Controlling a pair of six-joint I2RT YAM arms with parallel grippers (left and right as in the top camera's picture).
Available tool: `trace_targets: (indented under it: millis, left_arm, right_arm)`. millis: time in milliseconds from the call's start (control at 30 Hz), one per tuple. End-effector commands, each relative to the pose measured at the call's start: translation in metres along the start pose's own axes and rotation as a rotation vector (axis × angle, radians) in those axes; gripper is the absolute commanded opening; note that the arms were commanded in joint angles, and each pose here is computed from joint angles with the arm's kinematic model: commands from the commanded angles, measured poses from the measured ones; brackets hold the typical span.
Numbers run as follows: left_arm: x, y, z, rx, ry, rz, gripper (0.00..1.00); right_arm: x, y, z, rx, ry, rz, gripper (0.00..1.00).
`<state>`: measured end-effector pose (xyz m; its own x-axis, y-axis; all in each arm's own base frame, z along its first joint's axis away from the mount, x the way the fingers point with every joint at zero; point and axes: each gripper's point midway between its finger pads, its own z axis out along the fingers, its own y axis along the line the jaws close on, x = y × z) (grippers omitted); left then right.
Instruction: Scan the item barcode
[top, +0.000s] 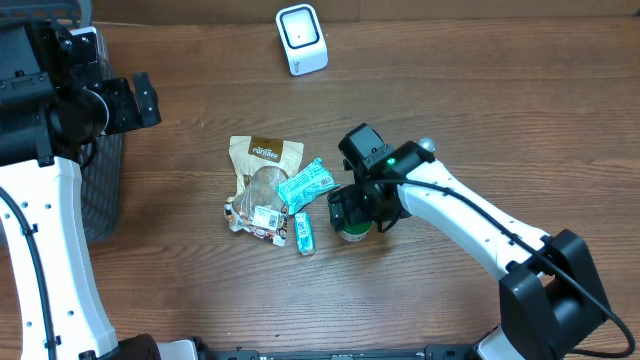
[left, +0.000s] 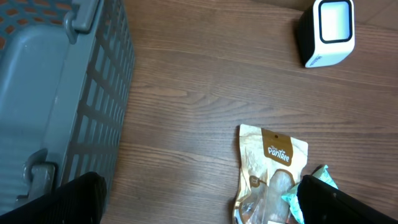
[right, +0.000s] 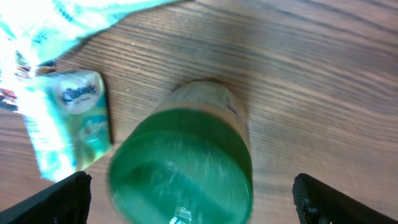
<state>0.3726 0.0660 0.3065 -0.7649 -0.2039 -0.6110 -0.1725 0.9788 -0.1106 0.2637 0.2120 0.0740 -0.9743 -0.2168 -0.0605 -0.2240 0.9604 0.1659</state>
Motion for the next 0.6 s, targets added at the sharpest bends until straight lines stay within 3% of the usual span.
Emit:
trace_targets:
  millis: [0,133,400,567]
  left_arm:
    - [-0.004,-0.001,-0.002,0.0,-0.011,-0.003,1.0]
    - [-0.004,-0.001,-0.002,0.0,-0.012,-0.003,0.99]
    - [-0.004,-0.001,-0.002,0.0,-0.011,-0.003,1.0]
    - [-0.004,-0.001,-0.002,0.0,-0.011,-0.003,1.0]
  right_arm:
    - [-0.026,0.012,-0.039,-0.005,-0.082,0.105,1.0]
    - [-0.02,0.013,-0.058,0.005,-0.053,0.238,1.0]
    - [-0.032,0.015,-0.059,-0.004,-0.104,0.211,1.0]
    - [-0.026,0.013,-0.056,0.018,-0.084,0.205,0.94]
